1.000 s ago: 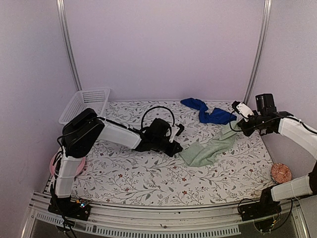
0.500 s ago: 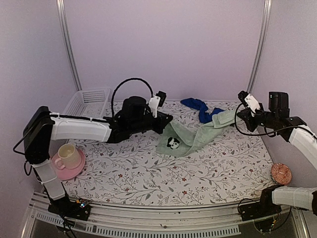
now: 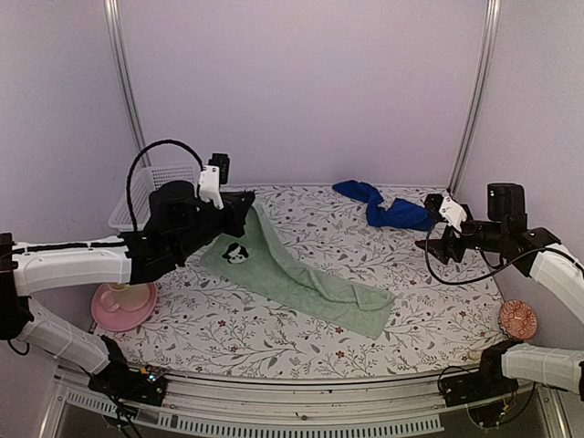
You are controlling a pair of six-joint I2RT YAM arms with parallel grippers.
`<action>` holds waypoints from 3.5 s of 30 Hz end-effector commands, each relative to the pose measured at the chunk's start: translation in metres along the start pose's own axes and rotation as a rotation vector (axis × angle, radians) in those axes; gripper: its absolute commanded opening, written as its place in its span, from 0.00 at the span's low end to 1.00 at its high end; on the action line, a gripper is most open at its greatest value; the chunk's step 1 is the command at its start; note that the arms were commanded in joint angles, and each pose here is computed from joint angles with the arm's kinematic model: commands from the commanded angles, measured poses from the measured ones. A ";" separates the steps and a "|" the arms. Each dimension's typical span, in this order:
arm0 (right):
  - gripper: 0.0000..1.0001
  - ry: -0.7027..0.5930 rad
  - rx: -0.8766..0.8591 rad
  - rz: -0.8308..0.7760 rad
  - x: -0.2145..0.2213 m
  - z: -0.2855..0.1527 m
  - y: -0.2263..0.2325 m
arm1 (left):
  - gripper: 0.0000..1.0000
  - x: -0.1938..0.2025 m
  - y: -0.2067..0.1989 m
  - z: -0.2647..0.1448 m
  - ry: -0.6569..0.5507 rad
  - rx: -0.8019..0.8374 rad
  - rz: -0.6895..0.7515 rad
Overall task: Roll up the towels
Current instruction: Pass from the right arm to the left, then pick up the towel from the center of the board.
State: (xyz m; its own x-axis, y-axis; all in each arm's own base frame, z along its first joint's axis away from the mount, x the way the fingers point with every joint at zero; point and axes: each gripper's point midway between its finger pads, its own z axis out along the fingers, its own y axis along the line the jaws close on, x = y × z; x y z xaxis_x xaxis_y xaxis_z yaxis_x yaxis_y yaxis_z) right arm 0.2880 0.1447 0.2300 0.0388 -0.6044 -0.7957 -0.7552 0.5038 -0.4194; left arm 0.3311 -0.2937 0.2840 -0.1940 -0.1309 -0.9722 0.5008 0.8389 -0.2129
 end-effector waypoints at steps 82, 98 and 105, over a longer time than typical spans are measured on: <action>0.04 0.289 -0.378 -0.150 0.044 0.107 0.153 | 0.00 -0.005 0.053 -0.070 -0.032 -0.174 -0.006; 0.31 0.489 -0.063 -0.163 0.084 0.146 0.102 | 0.00 0.066 0.086 -0.077 0.108 -0.304 -0.019; 0.42 0.469 0.031 -0.122 0.079 0.141 0.072 | 0.00 0.072 0.092 -0.078 0.101 -0.325 -0.010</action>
State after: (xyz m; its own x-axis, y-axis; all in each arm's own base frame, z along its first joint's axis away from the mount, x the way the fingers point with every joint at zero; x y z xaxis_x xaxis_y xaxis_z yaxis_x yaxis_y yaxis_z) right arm 0.3071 0.2307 0.0536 -0.1440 -0.8985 -0.4147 -0.8179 0.3440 -0.4612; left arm 0.2927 -0.1911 0.2039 -0.3040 -0.0871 -0.9487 0.2380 0.9573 -0.1641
